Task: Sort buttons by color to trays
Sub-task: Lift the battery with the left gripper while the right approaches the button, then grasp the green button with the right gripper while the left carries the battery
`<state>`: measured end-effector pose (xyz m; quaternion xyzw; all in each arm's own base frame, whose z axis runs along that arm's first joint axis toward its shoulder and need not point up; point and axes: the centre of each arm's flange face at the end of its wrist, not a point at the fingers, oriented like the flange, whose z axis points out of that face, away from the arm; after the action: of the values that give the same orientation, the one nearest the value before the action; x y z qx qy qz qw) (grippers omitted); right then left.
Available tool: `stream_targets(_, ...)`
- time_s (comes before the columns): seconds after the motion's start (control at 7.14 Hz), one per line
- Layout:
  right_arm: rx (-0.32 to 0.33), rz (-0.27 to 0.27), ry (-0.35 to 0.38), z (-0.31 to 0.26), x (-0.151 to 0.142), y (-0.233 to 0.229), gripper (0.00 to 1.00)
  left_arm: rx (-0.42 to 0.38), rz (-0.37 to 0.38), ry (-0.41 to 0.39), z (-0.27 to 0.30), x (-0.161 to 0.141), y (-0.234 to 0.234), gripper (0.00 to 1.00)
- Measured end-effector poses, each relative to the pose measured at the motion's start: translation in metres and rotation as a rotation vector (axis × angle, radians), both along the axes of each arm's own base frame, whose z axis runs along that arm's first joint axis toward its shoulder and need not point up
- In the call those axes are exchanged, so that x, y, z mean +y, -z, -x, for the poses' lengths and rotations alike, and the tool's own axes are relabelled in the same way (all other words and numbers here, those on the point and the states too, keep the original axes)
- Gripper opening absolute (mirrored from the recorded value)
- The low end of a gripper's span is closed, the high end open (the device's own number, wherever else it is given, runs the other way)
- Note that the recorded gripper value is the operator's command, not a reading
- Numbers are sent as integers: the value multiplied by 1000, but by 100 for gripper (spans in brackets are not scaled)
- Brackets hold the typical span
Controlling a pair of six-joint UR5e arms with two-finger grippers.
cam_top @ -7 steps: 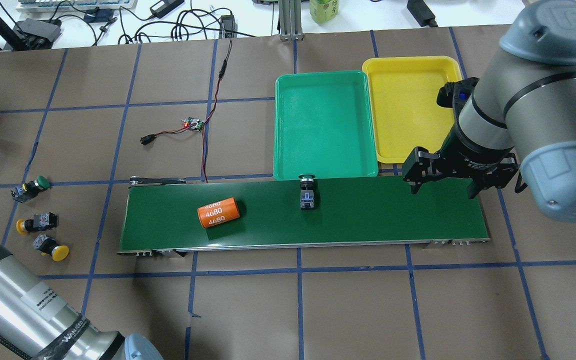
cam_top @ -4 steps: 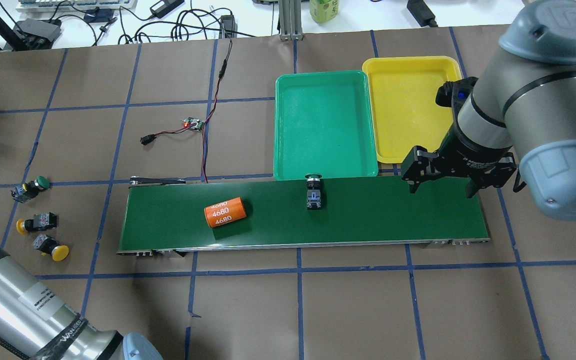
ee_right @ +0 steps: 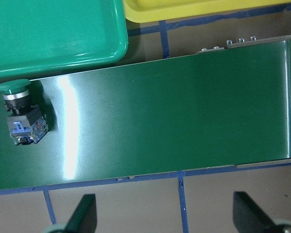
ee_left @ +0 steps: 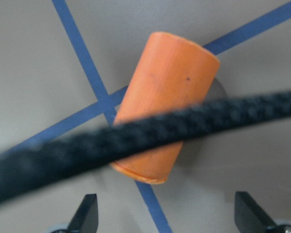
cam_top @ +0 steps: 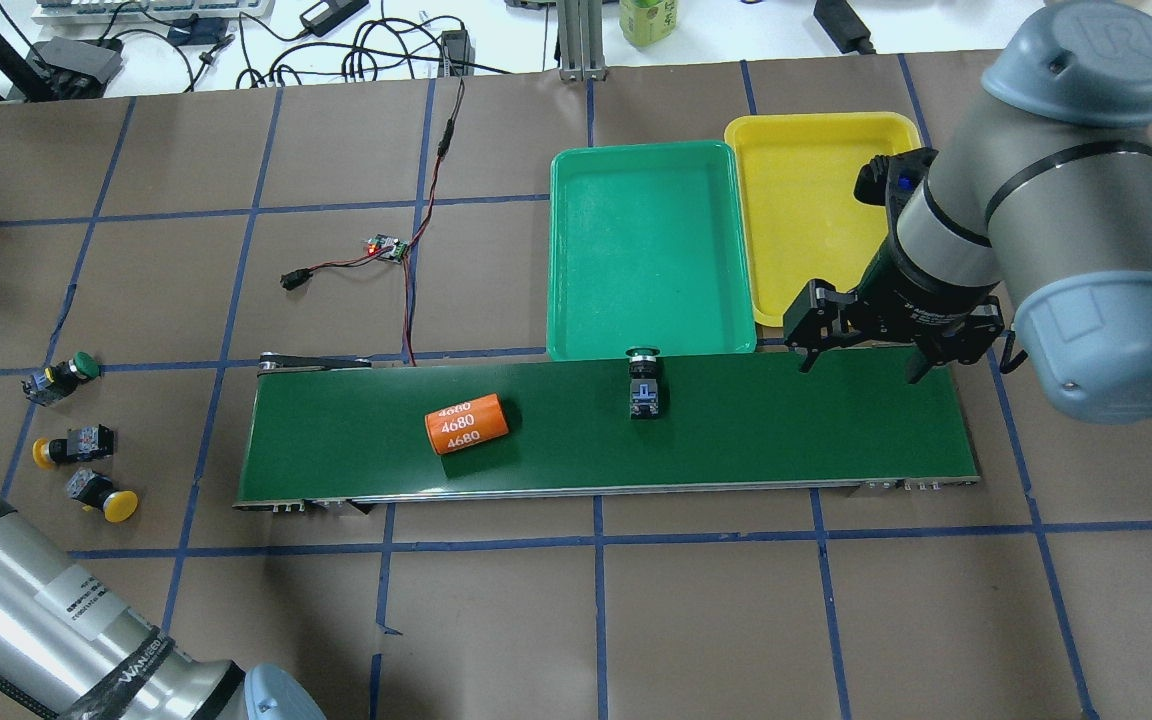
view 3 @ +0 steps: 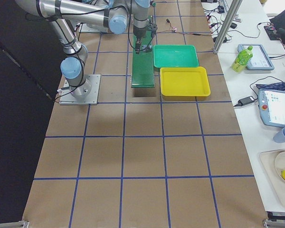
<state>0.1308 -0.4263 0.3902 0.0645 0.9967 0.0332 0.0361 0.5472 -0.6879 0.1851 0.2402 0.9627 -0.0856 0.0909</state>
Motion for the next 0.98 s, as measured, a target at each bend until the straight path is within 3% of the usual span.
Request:
stream_targets(0.7, -12, 13, -2, -2, -25, 25, 100, 75, 120, 193, 10, -11, -3, 100)
stream_targets(0.84, -12, 19, -2, -2, -28, 28, 100, 82, 123, 202, 11, -12, 1, 92)
stream_targets(0.98, -15, 23, -4, -4, -31, 30, 100, 87, 124, 206, 12, -12, 4, 73)
